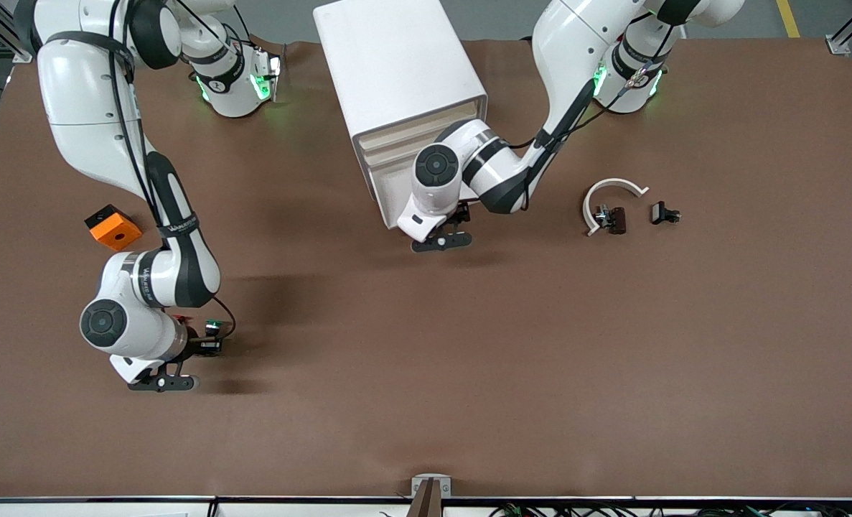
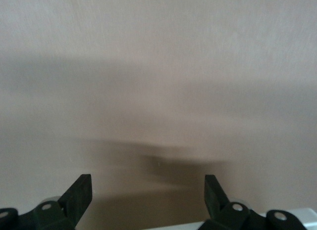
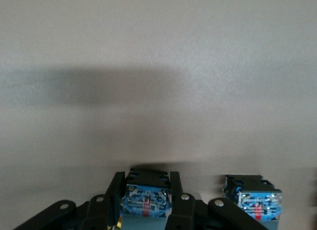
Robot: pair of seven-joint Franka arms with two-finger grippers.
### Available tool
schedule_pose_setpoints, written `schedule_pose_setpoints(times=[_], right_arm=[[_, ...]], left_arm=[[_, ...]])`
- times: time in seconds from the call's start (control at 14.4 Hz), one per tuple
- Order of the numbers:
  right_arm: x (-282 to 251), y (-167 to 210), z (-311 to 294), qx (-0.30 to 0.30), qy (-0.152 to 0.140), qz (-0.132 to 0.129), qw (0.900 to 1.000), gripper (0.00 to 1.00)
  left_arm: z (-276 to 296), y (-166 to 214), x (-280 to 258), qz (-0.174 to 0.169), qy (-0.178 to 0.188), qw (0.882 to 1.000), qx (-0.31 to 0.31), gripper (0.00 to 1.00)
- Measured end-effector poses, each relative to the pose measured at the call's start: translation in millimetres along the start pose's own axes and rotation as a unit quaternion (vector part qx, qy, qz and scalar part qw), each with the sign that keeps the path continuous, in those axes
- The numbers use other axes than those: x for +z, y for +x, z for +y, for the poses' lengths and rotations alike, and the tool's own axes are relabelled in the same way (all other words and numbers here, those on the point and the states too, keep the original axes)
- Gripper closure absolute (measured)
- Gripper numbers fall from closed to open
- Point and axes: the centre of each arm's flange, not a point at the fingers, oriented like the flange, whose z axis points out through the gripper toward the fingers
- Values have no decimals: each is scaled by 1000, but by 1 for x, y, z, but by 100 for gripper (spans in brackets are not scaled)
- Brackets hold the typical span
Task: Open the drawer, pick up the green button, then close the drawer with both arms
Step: 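Lower the green button beside the red button and open the right gripper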
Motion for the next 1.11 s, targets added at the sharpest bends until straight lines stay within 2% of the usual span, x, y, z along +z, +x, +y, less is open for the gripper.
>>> schedule_pose_setpoints(times=[0.35,0.55,1.11], right_arm=[[2,-4,-3,-3,0,-3,1000,59],[1,-8,-11,-8,1,-7,1000,59],[1,-13,-23,-13,2,-11,1000,59]], left_arm=[[6,-32,8,-18,6,1000,-12,0],[1,-43,16,-43,7,999,-29,0],[-4,-52,24,-108,-14,990,-87,0]])
